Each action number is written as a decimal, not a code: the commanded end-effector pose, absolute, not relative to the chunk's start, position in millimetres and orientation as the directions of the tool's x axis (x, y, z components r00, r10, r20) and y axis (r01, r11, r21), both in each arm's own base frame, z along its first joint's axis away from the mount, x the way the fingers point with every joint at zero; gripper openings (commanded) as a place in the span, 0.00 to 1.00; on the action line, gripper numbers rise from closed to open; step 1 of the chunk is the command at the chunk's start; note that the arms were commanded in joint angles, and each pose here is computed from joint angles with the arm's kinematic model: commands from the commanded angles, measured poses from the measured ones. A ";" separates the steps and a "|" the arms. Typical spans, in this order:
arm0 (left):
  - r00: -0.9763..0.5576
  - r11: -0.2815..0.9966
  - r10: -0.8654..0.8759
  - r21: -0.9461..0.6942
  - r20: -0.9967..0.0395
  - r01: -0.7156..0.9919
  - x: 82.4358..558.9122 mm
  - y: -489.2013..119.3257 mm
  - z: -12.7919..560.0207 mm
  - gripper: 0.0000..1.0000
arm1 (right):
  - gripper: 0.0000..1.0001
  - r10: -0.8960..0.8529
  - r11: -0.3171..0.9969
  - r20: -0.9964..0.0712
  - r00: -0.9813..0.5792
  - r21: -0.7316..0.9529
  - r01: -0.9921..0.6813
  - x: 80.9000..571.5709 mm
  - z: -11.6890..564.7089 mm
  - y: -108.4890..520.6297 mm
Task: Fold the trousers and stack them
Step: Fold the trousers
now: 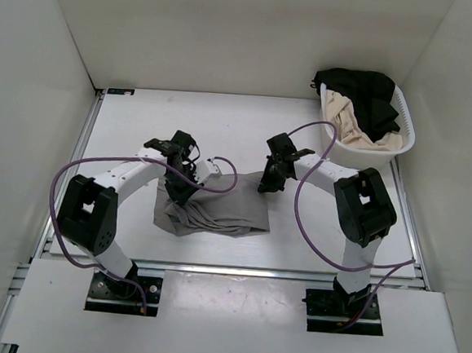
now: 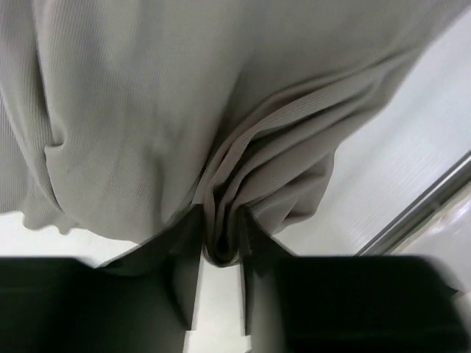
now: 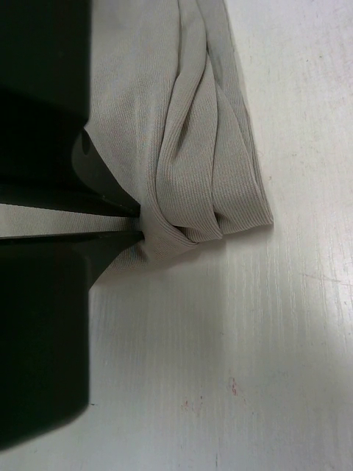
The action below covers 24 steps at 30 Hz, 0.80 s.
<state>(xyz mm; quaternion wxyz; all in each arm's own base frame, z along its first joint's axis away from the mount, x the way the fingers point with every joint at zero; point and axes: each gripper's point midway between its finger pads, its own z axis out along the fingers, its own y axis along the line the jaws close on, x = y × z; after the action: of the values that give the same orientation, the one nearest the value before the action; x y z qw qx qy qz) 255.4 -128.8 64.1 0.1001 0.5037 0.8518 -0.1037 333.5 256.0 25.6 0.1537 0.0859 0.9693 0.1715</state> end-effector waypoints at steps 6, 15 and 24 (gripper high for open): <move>-0.475 0.469 0.845 -0.086 -0.246 0.879 222.9 -111.6 60.9 0.14 | 0.18 0.211 0.934 -0.275 -0.938 0.341 0.110 328.2 29.2 247.8; -0.379 0.352 0.910 -0.166 -0.171 0.921 157.2 -82.5 40.2 0.28 | 0.18 0.208 0.937 -0.261 -0.943 0.329 0.116 326.7 21.5 246.9; -0.356 0.333 0.863 -0.128 -0.359 0.934 193.7 -108.0 91.5 0.61 | 0.59 0.117 0.951 -0.366 -0.923 0.309 -0.002 335.1 63.2 241.2</move>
<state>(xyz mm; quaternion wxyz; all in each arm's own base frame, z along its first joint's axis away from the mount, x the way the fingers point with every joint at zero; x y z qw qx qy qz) 164.3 -87.1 51.3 0.0296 0.5530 0.8233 -0.1242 327.1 246.5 26.3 0.1538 0.0616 0.9741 0.1535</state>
